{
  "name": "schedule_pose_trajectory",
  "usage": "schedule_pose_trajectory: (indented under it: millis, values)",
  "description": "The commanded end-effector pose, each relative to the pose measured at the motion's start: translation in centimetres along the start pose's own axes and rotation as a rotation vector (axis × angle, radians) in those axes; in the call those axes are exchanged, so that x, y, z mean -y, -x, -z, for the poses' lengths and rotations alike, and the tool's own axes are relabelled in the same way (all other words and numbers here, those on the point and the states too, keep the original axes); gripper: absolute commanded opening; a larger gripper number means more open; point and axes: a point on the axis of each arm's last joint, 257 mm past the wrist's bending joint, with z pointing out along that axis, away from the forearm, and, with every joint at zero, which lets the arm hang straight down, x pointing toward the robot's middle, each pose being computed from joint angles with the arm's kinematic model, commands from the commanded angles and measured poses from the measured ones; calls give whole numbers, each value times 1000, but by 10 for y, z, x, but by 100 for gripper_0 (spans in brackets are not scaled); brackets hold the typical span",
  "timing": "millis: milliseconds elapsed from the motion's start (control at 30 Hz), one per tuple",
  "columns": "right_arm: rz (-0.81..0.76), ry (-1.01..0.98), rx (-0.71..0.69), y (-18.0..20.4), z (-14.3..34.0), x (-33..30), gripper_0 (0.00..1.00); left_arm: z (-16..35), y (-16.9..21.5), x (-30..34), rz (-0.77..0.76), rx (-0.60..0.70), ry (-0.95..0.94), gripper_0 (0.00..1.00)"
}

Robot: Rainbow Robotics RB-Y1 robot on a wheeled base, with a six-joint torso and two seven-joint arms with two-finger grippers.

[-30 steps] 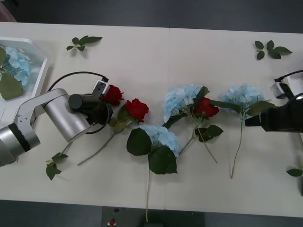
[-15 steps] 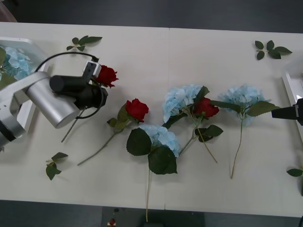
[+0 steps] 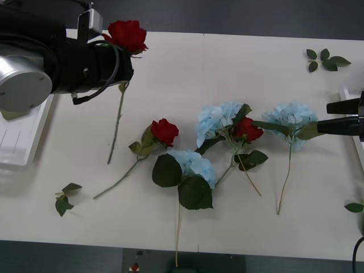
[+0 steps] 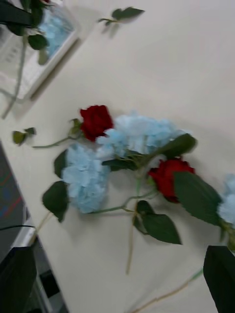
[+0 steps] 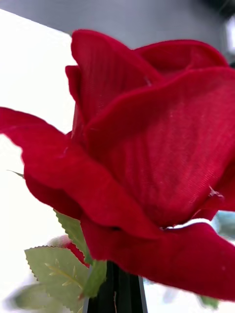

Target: Put the red flowers into the right box and the blue flowers into the left box

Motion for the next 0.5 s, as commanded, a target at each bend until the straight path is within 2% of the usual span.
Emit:
schedule_pose_trajectory:
  millis: [33, 167, 500]
  values:
    - [-113, 134, 42, 26, 8, -25, 100, 4, 20, 79, 109, 93, -175, 0]
    - [-152, 240, 53, 39, 10, -45, 100, 5, 30, 116, 240, 153, -250, 0]
    - [-252, 331, 59, 71, -11, -67, 100, 4, 41, 202, 390, 227, -401, 0]
